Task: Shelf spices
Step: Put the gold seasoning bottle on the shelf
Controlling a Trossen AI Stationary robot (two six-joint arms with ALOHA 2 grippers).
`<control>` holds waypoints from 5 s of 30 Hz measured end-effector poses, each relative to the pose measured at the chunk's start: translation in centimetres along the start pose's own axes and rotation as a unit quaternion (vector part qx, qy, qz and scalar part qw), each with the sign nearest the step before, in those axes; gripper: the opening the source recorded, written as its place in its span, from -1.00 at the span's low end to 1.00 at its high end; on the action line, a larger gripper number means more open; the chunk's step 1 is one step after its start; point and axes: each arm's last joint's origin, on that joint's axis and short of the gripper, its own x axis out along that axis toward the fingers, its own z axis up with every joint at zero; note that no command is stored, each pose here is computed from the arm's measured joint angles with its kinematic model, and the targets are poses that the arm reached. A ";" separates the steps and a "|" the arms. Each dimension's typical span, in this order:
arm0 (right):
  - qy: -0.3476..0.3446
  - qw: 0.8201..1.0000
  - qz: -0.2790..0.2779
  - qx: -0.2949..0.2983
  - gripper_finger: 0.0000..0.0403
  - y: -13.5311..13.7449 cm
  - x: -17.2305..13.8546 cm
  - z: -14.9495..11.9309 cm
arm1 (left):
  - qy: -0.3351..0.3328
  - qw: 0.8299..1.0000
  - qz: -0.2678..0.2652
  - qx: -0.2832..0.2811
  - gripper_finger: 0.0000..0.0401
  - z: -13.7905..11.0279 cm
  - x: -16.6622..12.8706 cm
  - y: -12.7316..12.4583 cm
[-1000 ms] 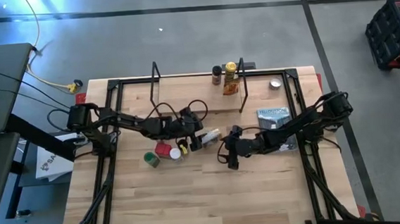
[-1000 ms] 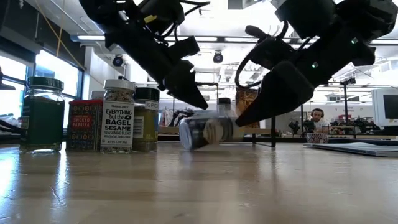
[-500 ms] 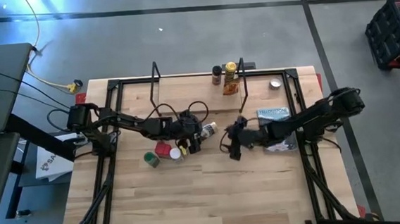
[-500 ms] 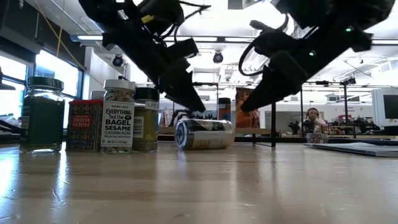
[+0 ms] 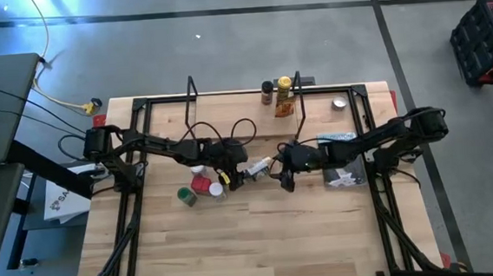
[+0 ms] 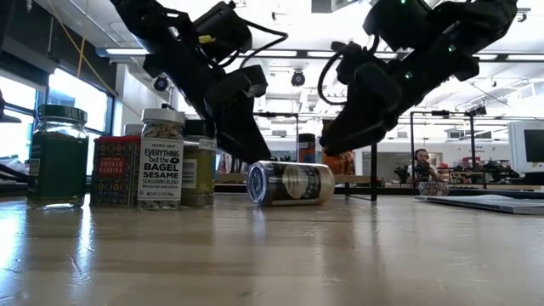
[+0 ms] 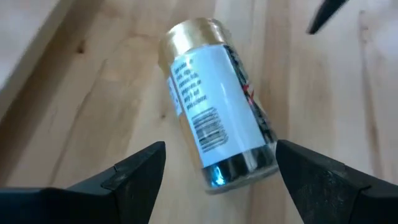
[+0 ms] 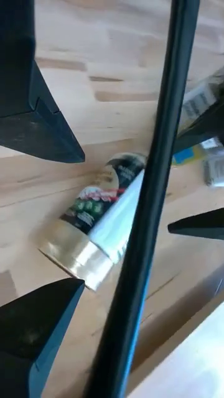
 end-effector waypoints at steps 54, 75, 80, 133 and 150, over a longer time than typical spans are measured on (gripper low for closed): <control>0.091 0.984 -0.137 -0.067 0.55 7.9 -4.3 -3.8 | 0.221 0.971 0.090 0.013 0.44 5.9 9.4 -1.8; 0.082 0.985 -0.138 -0.063 0.55 8.0 -4.3 -3.8 | -0.019 0.971 0.236 0.035 0.32 11.7 -3.9 -1.8; 0.070 0.986 -0.140 -0.065 0.55 8.2 -4.4 -3.7 | -0.150 0.951 0.270 -0.028 0.32 9.9 -6.7 2.5; 0.066 0.985 -0.147 -0.056 0.55 7.7 -4.1 -3.3 | -0.298 0.888 0.345 -0.062 0.32 0.9 2.9 12.5; -0.082 0.982 -0.144 -0.097 0.55 4.4 -2.5 6.8 | -0.382 0.860 0.333 0.066 0.32 0.6 2.0 6.6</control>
